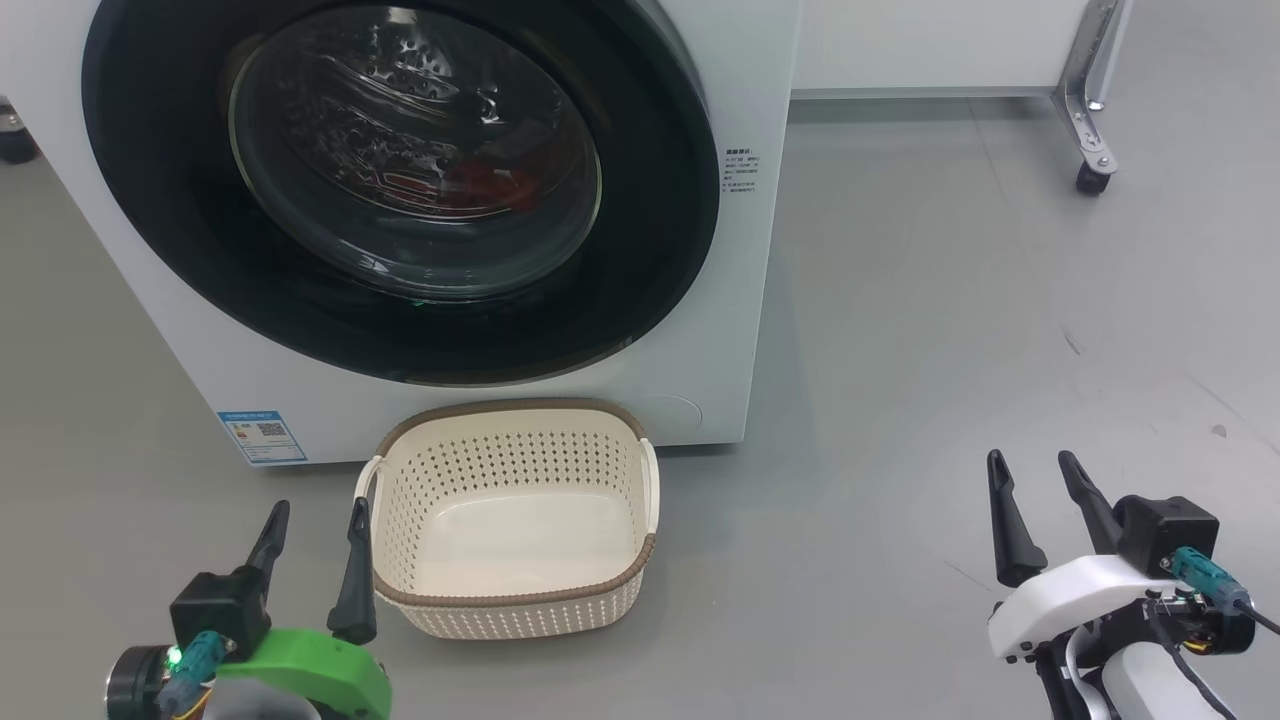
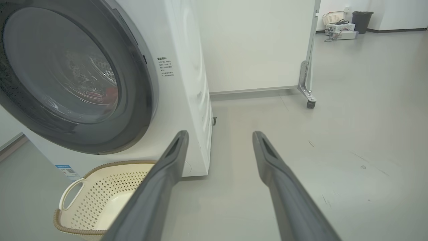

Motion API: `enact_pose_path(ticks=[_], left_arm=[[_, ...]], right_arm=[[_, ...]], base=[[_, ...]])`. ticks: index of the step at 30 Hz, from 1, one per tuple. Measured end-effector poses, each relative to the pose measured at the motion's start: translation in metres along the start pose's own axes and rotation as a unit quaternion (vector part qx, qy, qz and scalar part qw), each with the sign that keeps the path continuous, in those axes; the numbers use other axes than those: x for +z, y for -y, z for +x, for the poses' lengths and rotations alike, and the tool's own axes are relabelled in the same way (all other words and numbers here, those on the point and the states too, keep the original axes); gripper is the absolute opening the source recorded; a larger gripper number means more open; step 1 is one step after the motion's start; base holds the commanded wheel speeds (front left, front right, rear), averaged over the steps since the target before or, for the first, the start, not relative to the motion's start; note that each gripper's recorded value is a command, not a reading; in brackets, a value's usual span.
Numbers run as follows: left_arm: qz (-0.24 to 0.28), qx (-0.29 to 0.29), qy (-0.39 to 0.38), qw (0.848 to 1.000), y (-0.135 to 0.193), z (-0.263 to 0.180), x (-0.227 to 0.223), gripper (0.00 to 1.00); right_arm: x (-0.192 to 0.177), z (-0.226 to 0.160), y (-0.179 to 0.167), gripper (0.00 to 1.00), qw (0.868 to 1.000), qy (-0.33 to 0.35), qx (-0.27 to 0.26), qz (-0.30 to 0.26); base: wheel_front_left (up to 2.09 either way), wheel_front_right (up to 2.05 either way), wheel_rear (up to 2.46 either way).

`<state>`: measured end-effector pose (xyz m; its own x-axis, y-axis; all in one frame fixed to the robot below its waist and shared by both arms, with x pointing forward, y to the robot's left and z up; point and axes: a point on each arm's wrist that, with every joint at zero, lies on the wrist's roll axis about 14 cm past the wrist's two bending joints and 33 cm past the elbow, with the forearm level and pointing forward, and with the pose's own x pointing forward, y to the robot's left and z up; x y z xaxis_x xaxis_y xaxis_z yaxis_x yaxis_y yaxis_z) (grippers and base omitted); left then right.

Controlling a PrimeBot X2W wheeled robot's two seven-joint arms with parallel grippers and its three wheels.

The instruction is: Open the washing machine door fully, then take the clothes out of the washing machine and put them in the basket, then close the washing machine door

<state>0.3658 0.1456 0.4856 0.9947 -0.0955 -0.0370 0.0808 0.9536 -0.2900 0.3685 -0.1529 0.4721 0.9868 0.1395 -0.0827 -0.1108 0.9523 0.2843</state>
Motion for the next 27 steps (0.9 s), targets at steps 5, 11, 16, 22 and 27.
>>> enact_pose_path(ticks=[5, 11, 16, 22, 27], left_arm=[[0.033, -0.005, 0.009, 0.999, 0.0031, -0.0002, 0.0014, 1.00], [0.041, -0.005, 0.006, 0.999, 0.0040, -0.0004, -0.0013, 1.00], [0.041, -0.003, 0.004, 0.999, 0.0030, 0.0000, -0.0029, 1.00], [0.042, 0.001, 0.002, 0.999, 0.0008, 0.0009, -0.0039, 1.00], [0.040, 0.002, 0.000, 0.999, 0.0015, 0.0013, -0.0052, 1.00]], right_arm=[[0.0004, -0.0003, -0.0011, 1.00, 0.999, 0.004, 0.005, -0.034], [0.0024, 0.0015, -0.0011, 1.00, 0.999, 0.007, 0.007, -0.046], [0.0018, 0.0013, 0.0011, 1.00, 0.999, 0.006, 0.003, -0.045], [0.0005, 0.0007, 0.0032, 1.00, 0.999, 0.004, 0.000, -0.045], [-0.0004, 0.0005, 0.0038, 1.00, 0.999, 0.003, -0.001, -0.045]], base=[[0.00, 0.00, 0.00], [0.00, 0.00, 0.00], [0.00, 0.00, 0.00], [0.00, 0.00, 0.00], [0.00, 0.00, 0.00]])
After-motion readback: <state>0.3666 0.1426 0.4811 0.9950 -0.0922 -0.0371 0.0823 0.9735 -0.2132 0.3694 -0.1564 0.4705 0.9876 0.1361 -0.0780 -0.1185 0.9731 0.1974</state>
